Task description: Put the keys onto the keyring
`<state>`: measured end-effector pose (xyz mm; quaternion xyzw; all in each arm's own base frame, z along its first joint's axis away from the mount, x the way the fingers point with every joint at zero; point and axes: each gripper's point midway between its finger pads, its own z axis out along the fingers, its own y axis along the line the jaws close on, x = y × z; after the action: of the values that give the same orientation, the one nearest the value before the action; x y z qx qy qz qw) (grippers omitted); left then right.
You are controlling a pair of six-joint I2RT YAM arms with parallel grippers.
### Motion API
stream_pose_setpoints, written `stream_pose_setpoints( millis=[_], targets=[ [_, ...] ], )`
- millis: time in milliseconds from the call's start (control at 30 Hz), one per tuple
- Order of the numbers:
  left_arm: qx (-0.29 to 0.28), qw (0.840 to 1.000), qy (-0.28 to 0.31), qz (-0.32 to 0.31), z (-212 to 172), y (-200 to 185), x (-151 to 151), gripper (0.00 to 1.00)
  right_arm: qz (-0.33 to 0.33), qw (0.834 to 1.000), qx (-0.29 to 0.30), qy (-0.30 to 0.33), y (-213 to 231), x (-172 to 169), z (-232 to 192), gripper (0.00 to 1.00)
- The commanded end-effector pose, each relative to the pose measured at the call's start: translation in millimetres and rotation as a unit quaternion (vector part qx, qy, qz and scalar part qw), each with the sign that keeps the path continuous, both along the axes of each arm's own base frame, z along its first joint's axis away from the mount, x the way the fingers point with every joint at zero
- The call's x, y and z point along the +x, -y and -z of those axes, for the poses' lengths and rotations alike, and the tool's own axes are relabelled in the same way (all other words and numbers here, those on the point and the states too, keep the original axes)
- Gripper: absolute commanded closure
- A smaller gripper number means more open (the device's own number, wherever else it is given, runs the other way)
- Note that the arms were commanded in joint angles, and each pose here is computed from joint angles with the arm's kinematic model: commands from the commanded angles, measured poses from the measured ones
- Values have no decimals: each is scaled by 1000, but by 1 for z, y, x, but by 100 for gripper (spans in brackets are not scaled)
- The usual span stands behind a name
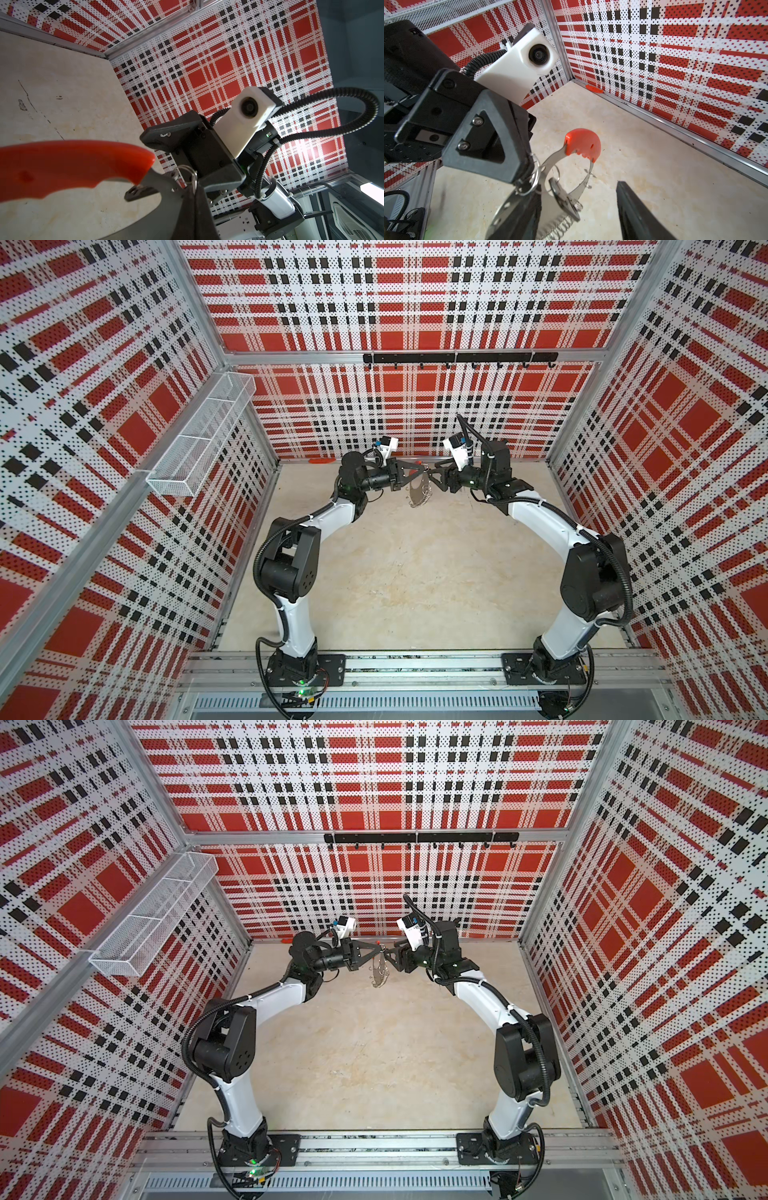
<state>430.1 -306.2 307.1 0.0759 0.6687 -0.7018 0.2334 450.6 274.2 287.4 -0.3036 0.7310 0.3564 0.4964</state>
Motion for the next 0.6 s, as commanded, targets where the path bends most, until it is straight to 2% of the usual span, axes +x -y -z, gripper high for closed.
stream_pose_setpoints(
  millis=[0, 100, 267, 567],
  targets=[
    [-11, 999, 41, 12, -27, 3, -9, 100, -26, 1000, 1, 15, -13, -5, -7, 40],
    [-11, 999, 42, 13, -28, 3, -9, 100, -25, 1000, 0, 12, -13, -6, -4, 46],
    [-11, 999, 41, 14, -28, 3, -9, 100, -17, 1000, -7, 17, -10, -6, -3, 71],
    [-8, 999, 38, 18, -24, 4, -12, 100, 10, 999, -22, 32, 0, -5, -10, 90]
  ],
)
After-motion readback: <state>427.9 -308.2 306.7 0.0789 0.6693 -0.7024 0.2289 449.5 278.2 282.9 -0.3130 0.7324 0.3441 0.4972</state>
